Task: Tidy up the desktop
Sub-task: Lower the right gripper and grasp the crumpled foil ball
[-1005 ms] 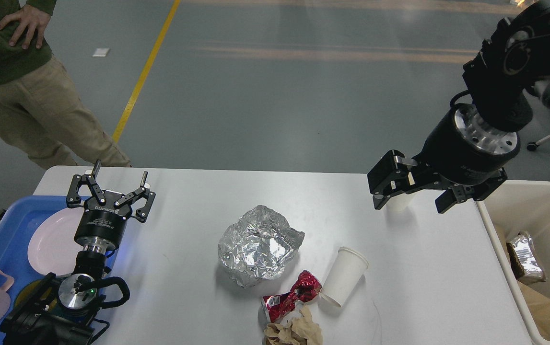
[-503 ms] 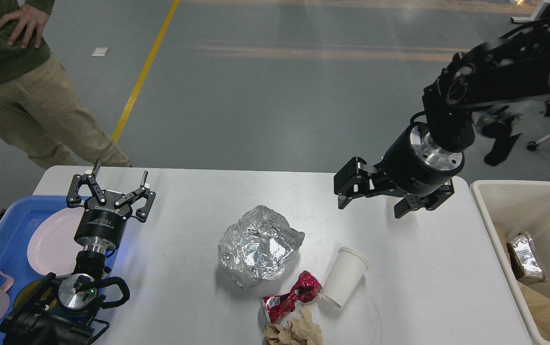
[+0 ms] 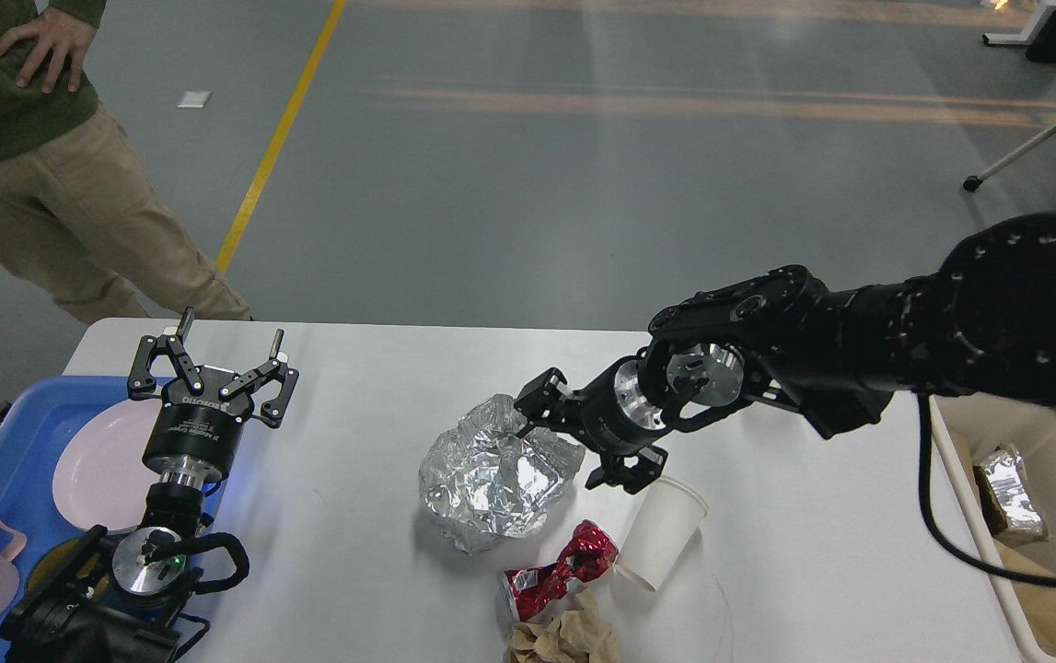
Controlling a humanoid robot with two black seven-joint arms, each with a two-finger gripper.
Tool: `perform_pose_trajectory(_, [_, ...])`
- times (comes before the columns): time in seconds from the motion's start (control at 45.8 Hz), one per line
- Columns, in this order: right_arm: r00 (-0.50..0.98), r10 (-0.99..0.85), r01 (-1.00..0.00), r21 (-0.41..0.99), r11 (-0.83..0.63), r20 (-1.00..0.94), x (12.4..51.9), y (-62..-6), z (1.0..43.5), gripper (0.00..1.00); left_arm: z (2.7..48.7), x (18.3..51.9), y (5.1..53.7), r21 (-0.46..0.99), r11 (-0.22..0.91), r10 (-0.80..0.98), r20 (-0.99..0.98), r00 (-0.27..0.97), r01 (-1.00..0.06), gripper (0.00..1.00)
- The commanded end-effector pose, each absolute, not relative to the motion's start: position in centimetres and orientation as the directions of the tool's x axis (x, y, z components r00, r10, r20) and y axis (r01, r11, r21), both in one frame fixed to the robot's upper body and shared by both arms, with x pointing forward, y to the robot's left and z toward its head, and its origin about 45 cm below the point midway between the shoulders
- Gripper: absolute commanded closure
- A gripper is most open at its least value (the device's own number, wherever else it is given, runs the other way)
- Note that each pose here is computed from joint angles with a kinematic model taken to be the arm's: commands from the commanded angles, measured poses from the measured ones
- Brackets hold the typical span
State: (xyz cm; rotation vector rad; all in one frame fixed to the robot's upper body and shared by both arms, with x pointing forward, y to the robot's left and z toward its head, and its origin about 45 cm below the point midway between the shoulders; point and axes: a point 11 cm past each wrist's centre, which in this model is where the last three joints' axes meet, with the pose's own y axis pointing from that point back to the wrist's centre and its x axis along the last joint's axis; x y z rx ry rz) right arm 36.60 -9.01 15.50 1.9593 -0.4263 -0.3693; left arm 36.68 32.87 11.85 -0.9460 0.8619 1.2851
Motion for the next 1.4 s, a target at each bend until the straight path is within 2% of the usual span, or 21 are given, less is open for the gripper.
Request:
perform_pose_trajectory(0.0, [0.867, -0.493, -0.149, 0.908, -0.391, -0.07, 36.7, -8.8, 12.3, 0.02, 11.8, 36.7, 32.9, -0.089, 0.04, 0.38, -0.92, 0.097, -0.995, 0.04])
perform_pose_trajectory(0.131, [0.843, -0.535, -0.187, 0.905, -0.383, -0.052, 36.9, -9.0, 9.8, 0.02, 11.9, 36.7, 32.8, -0.09, 0.04, 0.379, -0.92, 0.099, -0.995, 0.04])
perform_pose_trajectory(0.328, [0.81, -0.586, -0.243, 0.906, -0.346, -0.006, 37.1, -9.5, 8.2, 0.02, 11.9, 36.7, 32.8, -0.09, 0.04, 0.379, -0.92, 0.099, -0.995, 0.04])
perform_pose_trajectory(0.612, [0.831, -0.556, -0.235, 0.92, -0.314, 0.022, 36.3, -10.1, 7.0, 0.02, 11.9, 36.7, 32.8, -0.09, 0.04, 0.379, -0.92, 0.099, -0.995, 0.04])
perform_pose_trajectory(0.678, [0.827, -0.561, -0.236, 0.917, -0.322, 0.015, 36.3, -9.9, 7.1, 0.06, 11.9, 36.7, 32.8, -0.09, 0.04, 0.379, -0.92, 0.099, -0.995, 0.04])
perform_pose_trajectory(0.809, [0.818, -0.575, -0.244, 0.913, -0.326, 0.013, 36.3, -9.7, 7.0, 0.08, 11.9, 36.7, 32.8, -0.09, 0.04, 0.379, -0.92, 0.099, -0.995, 0.04])
perform_pose_trajectory(0.918, [0.814, -0.581, -0.239, 0.913, -0.331, 0.002, 36.0, -9.6, 6.8, 0.18, 11.9, 36.7, 32.8, -0.09, 0.04, 0.379, -0.92, 0.099, -0.995, 0.04])
perform_pose_trajectory(1.005, [0.813, -0.582, -0.236, 0.912, -0.334, -0.002, 35.9, -9.6, 6.6, 0.32, 11.9, 36.7, 32.8, -0.09, 0.04, 0.379, -0.92, 0.099, -0.995, 0.04])
perform_pose_trajectory(1.115, [0.808, -0.589, -0.238, 0.914, -0.33, -0.002, 35.7, -9.8, 6.4, 0.34, 11.9, 36.7, 32.8, -0.09, 0.04, 0.379, -0.92, 0.099, -0.995, 0.04])
perform_pose_trajectory(1.268, [0.792, -0.61, -0.248, 0.91, -0.332, -0.007, 35.5, -9.6, 6.1, 0.6, 11.9, 36.7, 32.8, -0.09, 0.04, 0.379, -0.92, 0.099, -0.995, 0.04])
perform_pose_trajectory(1.333, [0.791, -0.612, -0.247, 0.91, -0.332, -0.008, 35.5, -9.6, 6.1, 0.75, 11.9, 36.7, 32.8, -0.09, 0.04, 0.379, -0.92, 0.099, -0.995, 0.04])
perform_pose_trajectory(1.377, [0.79, -0.613, -0.249, 0.91, -0.332, -0.007, 35.6, -9.6, 6.1, 0.8, 11.9, 36.7, 32.8, -0.09, 0.04, 0.379, -0.92, 0.099, -0.995, 0.04])
